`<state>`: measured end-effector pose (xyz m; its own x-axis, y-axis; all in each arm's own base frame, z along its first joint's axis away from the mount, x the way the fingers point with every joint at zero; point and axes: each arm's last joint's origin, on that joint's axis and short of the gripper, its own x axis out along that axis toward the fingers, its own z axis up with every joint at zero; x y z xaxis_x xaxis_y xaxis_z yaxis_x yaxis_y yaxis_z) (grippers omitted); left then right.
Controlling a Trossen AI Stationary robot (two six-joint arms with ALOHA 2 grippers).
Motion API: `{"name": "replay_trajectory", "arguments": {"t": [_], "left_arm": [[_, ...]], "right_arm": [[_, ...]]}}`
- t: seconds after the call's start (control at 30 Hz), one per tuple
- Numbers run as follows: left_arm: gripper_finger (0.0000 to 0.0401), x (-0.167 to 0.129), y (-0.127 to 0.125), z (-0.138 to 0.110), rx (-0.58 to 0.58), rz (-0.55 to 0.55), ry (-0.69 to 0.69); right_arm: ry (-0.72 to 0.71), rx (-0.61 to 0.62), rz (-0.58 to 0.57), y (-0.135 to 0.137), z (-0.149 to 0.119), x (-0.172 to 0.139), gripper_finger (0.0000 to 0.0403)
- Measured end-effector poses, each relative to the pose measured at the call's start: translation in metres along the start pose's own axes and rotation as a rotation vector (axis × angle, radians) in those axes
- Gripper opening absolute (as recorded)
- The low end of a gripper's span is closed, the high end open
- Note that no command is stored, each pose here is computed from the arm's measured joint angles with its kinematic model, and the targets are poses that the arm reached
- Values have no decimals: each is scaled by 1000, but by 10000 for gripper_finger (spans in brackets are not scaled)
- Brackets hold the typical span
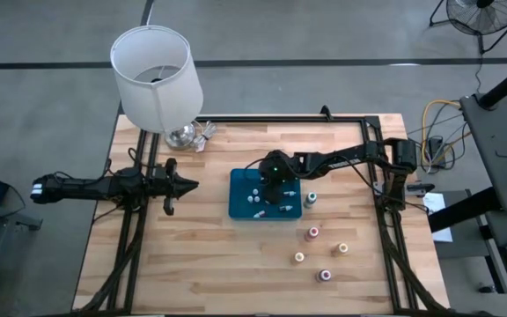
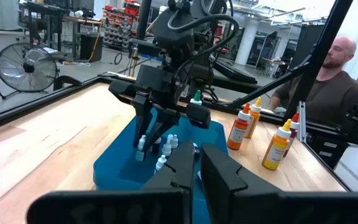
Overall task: Pick & Place food coloring
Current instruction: Put the small blue food coloring bottle into the blue bin
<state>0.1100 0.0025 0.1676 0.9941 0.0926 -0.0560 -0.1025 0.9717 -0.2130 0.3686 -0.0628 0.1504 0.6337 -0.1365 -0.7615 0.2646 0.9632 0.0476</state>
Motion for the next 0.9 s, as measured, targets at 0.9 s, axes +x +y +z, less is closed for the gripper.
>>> {"name": "replay_trajectory", "arguments": {"t": [0.9], "left_arm": [[2, 0, 0, 0, 0, 0, 0]], "right_arm": [[8, 4, 0, -1, -10, 3, 58]]}}
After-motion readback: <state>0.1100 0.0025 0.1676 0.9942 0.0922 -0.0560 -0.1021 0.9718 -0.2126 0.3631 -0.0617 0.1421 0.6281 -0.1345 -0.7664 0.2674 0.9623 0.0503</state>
